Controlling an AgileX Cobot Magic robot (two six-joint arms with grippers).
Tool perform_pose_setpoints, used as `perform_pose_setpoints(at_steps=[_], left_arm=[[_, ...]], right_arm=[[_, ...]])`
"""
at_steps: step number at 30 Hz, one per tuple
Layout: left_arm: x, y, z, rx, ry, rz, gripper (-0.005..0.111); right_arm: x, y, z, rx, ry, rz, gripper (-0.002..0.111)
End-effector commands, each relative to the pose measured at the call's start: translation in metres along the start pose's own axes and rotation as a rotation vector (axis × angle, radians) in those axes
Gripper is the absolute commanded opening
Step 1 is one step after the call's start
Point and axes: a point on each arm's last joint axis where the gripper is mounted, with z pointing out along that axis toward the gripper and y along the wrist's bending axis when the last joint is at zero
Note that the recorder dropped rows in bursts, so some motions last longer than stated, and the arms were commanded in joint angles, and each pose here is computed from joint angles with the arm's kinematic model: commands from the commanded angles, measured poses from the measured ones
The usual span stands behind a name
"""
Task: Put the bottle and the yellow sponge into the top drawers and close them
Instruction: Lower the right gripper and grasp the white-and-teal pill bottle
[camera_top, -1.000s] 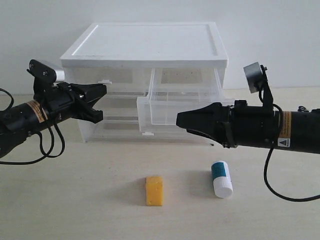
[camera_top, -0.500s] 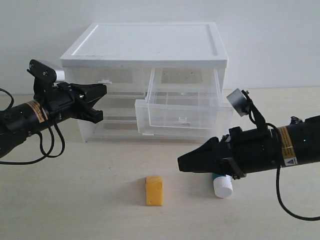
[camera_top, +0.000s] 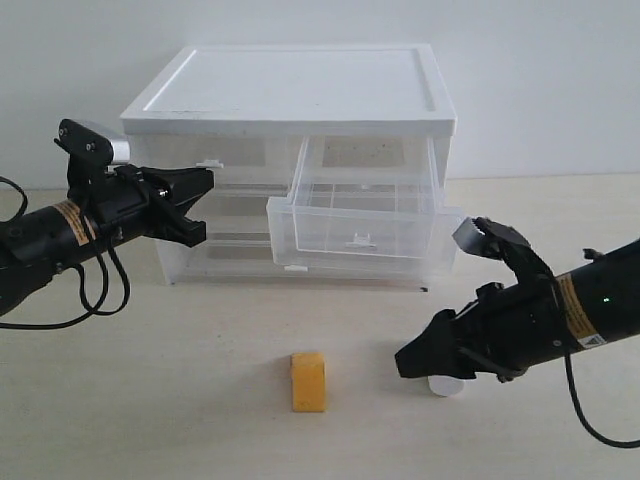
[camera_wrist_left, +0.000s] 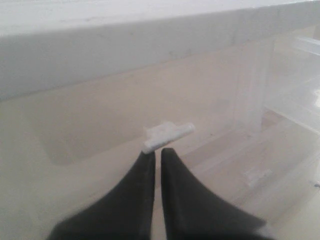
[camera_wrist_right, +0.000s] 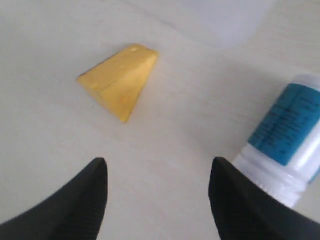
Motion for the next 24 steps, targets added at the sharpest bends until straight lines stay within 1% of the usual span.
perform_pose_setpoints(at_steps=[1, 4, 8, 10, 14, 20, 22, 24], left_arm=[[-0.001, -0.001, 0.002, 0.003, -0.008, -0.006, 0.004], [-0.001, -0.001, 0.002, 0.001, -0.001, -0.006, 0.004], [0.0, 0.0, 0.002, -0.001, 0.001, -0.007, 0.004], [-0.001, 0.0, 0.002, -0.005, -0.001, -0.01, 0.004], [0.0, 0.0, 0.002, -0.006, 0.001, -0.01, 0.004], [0.0, 0.0, 0.002, -0.005, 0.003, -0.009, 0.004], [0.0, 0.0, 0.002, -0.005, 0.003, -0.009, 0.004], [0.0, 0.0, 0.002, -0.005, 0.003, -0.009, 0.004]], right_arm=[[0.001, 0.001, -0.005, 0.034, -0.007, -0.012, 0.054], [-0.002, -0.001, -0.009, 0.101, -0.033, -0.025, 0.054], [-0.005, -0.01, -0.019, 0.269, -0.078, -0.017, 0.054], [-0.004, -0.013, -0.019, 0.302, -0.08, -0.013, 0.054], [0.004, -0.017, -0.013, 0.299, -0.046, 0.007, 0.054], [0.002, -0.012, -0.008, 0.292, -0.064, -0.013, 0.054], [0.002, -0.012, -0.005, 0.325, -0.061, -0.03, 0.054], [0.003, -0.015, -0.001, 0.399, -0.057, -0.03, 0.054]])
